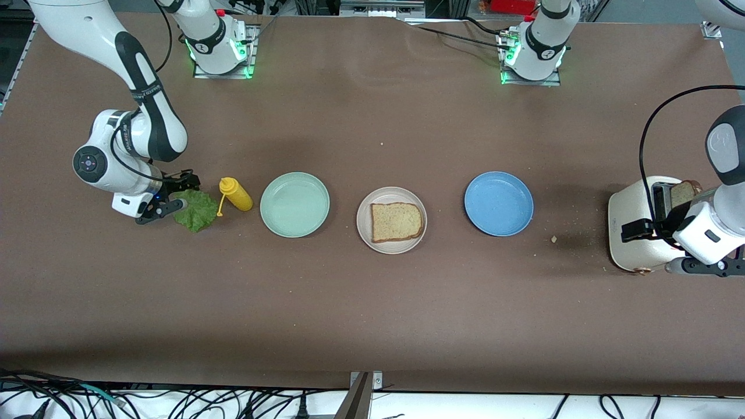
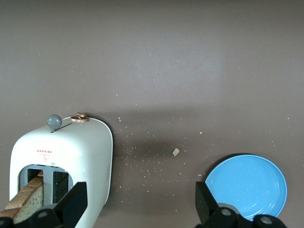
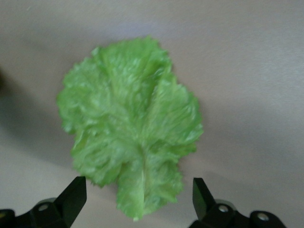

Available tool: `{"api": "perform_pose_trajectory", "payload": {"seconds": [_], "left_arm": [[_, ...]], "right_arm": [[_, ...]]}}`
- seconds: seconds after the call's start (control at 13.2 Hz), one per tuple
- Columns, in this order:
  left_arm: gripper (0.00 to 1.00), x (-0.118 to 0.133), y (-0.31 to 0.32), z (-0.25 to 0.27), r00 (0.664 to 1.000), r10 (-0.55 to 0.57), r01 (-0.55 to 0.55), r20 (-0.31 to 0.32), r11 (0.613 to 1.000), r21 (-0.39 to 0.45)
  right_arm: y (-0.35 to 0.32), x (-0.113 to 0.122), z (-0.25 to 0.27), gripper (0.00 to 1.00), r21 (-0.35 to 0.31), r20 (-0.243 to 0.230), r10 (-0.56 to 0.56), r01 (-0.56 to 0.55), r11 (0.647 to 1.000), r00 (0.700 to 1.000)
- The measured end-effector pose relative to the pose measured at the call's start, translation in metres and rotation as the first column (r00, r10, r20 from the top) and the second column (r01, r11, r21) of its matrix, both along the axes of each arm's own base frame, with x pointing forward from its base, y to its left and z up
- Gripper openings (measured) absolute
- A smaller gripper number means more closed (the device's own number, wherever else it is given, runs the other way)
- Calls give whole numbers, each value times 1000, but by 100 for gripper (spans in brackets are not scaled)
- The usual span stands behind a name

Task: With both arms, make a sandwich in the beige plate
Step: 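Grasp the green lettuce leaf with the right gripper and lift it, then carry the lettuce with the right gripper and lower it onto the toast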

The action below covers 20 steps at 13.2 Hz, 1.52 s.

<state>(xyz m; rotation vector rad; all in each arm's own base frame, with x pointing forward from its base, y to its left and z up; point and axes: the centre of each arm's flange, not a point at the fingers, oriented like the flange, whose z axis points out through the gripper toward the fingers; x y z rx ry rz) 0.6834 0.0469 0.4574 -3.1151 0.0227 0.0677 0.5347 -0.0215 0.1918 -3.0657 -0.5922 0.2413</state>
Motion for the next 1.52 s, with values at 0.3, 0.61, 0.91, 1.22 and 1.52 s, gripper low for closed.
{"api": "perform_pose_trajectory", "payload": {"seconds": [0.3, 0.61, 0.91, 1.22, 1.52], "left_arm": [[100, 0, 0, 0, 1000, 0, 0, 0, 1000, 0], [100, 0, 1, 0, 1000, 1, -1, 0, 1000, 0], [100, -3, 21, -4, 1000, 6, -6, -10, 1000, 1], [100, -7, 40, -9, 1000, -6, 6, -23, 1000, -3], [100, -7, 39, -10, 1000, -8, 8, -24, 1000, -3]], "right_arm": [[3, -2, -18, 67, -21, 17, -63, 63, 998, 998], [1, 1, -14, 25, -26, 28, -71, 71, 997, 997], [8, 11, 1, 7, -20, -4, -58, 58, 998, 998], [19, 45, 60, 6, -34, -70, -12, 9, 999, 997], [37, 72, 134, 6, -63, -153, 24, -34, 997, 988]]}}
